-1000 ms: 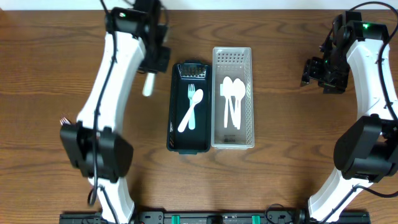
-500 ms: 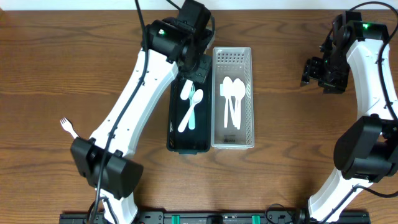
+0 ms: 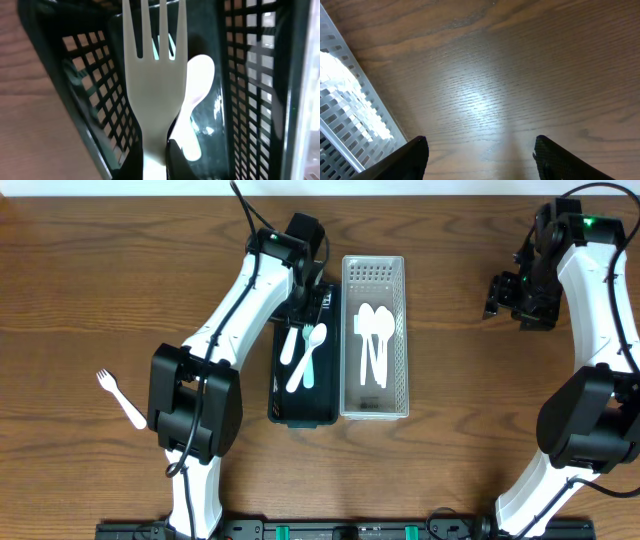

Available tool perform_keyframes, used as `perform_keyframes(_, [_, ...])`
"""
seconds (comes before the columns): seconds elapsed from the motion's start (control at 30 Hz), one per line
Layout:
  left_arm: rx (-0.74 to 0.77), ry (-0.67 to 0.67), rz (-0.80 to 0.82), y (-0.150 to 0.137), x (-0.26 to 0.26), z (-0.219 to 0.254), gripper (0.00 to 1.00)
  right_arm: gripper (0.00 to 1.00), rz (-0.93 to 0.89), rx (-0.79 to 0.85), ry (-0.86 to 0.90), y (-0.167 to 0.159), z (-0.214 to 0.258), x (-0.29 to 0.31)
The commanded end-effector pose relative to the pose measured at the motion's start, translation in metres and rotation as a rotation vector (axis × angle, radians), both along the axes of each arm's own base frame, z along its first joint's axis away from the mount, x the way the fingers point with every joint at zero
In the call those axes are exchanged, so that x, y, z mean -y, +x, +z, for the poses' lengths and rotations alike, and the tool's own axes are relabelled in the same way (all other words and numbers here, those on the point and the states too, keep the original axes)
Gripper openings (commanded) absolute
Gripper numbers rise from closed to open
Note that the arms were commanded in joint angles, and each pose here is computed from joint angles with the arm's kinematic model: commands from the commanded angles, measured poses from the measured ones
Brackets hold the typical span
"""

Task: Pack container

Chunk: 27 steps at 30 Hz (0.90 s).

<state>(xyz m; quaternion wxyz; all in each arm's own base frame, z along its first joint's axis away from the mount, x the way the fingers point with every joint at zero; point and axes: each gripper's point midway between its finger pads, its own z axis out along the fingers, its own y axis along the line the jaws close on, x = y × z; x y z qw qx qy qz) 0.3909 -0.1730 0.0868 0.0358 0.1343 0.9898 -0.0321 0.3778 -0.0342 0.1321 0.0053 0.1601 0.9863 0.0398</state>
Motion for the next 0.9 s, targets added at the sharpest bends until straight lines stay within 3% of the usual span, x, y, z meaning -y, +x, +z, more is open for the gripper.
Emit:
perform_keyframes(0.0, [-0.014,0.004,0.021,-0.003,-0.001,-0.01,0.06,0.71,0.016,-0.004,0.008,0.0,-0.002,-0.002])
perform_keyframes(0.1, [-0.027,0.01,0.02,-0.007,-0.003,-0.017,0.08,0.71,0.017,-0.004,0.008,0.0,-0.002,-0.002])
perform_keyframes(0.17, [-0.034,0.013,0.02,-0.008,-0.003,-0.019,0.27,0.72,0.017,-0.004,0.008,0.0,-0.002,-0.002])
perform_keyframes(0.3, [-0.023,0.019,0.017,-0.006,-0.004,-0.019,0.5,0.71,0.02,-0.003,0.007,0.0,-0.002,-0.002])
perform_keyframes(0.43, [0.016,0.083,0.01,0.0,-0.015,-0.01,0.52,0.71,0.021,-0.003,0.008,0.0,-0.002,-0.002])
perform_keyframes(0.57, [0.094,0.063,-0.005,0.004,-0.015,0.025,0.52,0.71,0.02,-0.001,0.007,0.001,-0.002,-0.002])
perform_keyframes(0.73, [0.322,0.08,0.041,0.008,-0.036,0.108,0.53,0.71,0.02,0.0,0.007,0.001,-0.002,-0.002])
perform_keyframes(0.87, [0.443,0.145,0.203,0.0,-0.087,0.158,0.61,0.71,0.02,0.002,0.007,0.002,-0.002,-0.002])
